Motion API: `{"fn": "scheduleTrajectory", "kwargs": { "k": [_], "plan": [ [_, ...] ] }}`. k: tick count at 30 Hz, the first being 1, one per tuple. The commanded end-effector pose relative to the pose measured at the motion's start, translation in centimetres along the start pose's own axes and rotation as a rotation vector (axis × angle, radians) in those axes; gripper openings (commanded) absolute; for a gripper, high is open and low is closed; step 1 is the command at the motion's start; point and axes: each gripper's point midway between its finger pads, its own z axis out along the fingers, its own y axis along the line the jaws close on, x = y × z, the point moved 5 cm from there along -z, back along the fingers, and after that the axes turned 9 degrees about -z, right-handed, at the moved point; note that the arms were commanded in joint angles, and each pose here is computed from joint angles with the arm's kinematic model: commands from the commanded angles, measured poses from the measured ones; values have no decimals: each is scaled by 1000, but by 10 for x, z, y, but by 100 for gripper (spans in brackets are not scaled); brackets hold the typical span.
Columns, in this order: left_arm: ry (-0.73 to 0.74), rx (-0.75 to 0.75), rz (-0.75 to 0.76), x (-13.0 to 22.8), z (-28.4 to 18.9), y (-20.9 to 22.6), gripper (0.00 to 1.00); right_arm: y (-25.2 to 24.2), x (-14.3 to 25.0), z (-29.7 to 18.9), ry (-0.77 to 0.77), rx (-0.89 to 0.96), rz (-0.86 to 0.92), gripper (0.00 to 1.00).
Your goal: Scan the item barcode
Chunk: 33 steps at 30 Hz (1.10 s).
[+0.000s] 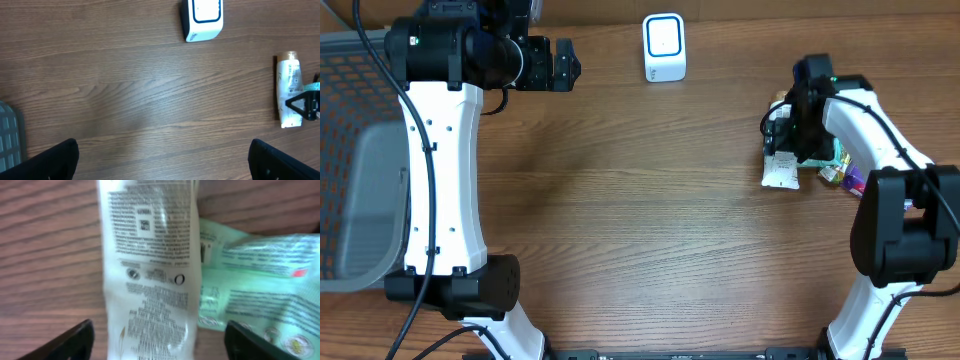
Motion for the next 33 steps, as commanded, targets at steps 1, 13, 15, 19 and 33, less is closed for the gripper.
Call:
{"fn": "scheduleTrajectory", "kwargs": {
  "k": [1,13,15,19,33],
  "plan": [
    [-16,15,-7,-1,-5,-5,99,7,-21,-85,-222,-42,3,93],
    [-16,15,-8,-1,-5,-5,100,34,88,-291,-619,-224,-75,100],
    [-16,15,-8,-1,-5,-5,100,34,109,-307,-662,-224,-80,100],
    [-16,15,-8,-1,-5,-5,100,34,138,-334,-766,-223,-94,100],
    [-16,15,-8,-1,-5,-5,100,19,204,-346,-781,-120,-28,100]
  ]
}}
